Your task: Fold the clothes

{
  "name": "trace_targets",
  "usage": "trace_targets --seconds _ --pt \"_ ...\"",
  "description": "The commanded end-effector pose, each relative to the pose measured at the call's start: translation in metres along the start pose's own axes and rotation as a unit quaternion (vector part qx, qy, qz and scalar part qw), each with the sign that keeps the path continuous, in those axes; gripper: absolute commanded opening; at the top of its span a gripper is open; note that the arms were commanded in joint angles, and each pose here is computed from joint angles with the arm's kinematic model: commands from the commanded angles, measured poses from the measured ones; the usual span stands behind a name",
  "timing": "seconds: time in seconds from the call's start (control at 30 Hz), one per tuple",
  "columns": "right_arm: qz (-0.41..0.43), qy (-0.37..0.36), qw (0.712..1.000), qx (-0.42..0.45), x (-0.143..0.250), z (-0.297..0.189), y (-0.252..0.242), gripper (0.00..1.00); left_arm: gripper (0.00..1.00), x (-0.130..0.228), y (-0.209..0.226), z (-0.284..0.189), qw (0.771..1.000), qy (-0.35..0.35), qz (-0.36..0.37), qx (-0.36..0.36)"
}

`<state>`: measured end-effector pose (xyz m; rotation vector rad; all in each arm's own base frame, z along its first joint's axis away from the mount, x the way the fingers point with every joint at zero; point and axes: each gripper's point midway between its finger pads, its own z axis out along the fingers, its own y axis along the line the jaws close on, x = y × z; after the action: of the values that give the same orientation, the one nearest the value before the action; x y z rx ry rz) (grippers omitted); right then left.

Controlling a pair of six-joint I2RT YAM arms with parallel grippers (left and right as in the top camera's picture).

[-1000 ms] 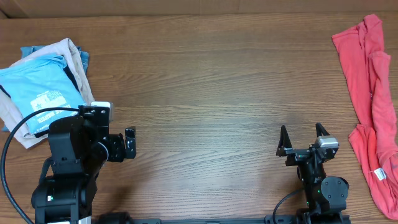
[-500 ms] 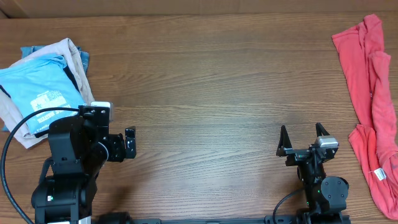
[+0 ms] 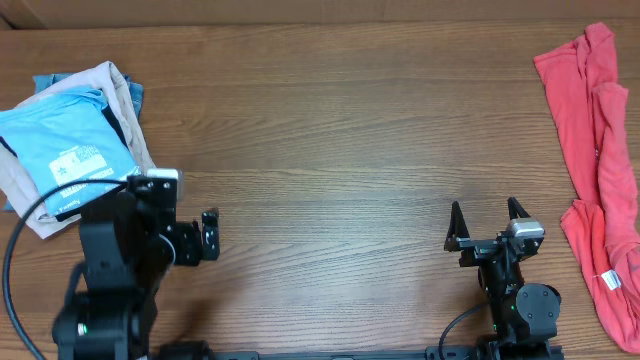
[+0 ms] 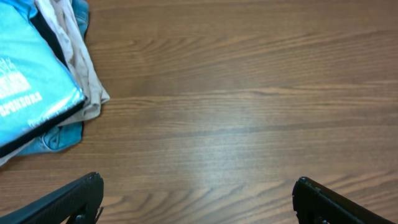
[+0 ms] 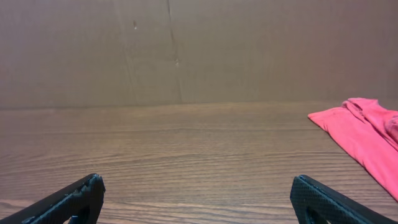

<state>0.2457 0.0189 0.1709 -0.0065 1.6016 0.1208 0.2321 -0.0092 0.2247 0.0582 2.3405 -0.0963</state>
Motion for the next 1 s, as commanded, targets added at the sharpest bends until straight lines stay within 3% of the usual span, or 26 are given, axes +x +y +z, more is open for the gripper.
trace_targets --seconds 0.0,0.1,0.23,0.57,0.97 --pt "-0.002 -0.002 1.0 -0.001 0.001 0.0 0.0 1.0 1.0 0.016 -0.007 -0.005 1.0 -0.023 0.016 0.0" --pt "-0.002 -0.002 1.0 -0.001 0.001 0.0 0.0 1.0 1.0 0.034 -0.014 0.0 0.998 -0.055 0.035 0.009" --pt "-0.002 -0.002 1.0 -0.001 0.001 0.0 0.0 1.0 1.0 0.054 -0.022 0.026 0.987 -0.148 0.052 0.028" --pt "-0.002 -0.002 1.0 -0.001 0.001 0.0 0.0 1.0 1.0 0.037 -0.011 0.056 0.936 -0.348 0.044 -0.002" --pt "-0.002 -0.002 1.0 -0.001 0.001 0.0 0.0 1.0 1.0 0.04 -0.008 0.058 0.94 -0.34 0.042 -0.01"
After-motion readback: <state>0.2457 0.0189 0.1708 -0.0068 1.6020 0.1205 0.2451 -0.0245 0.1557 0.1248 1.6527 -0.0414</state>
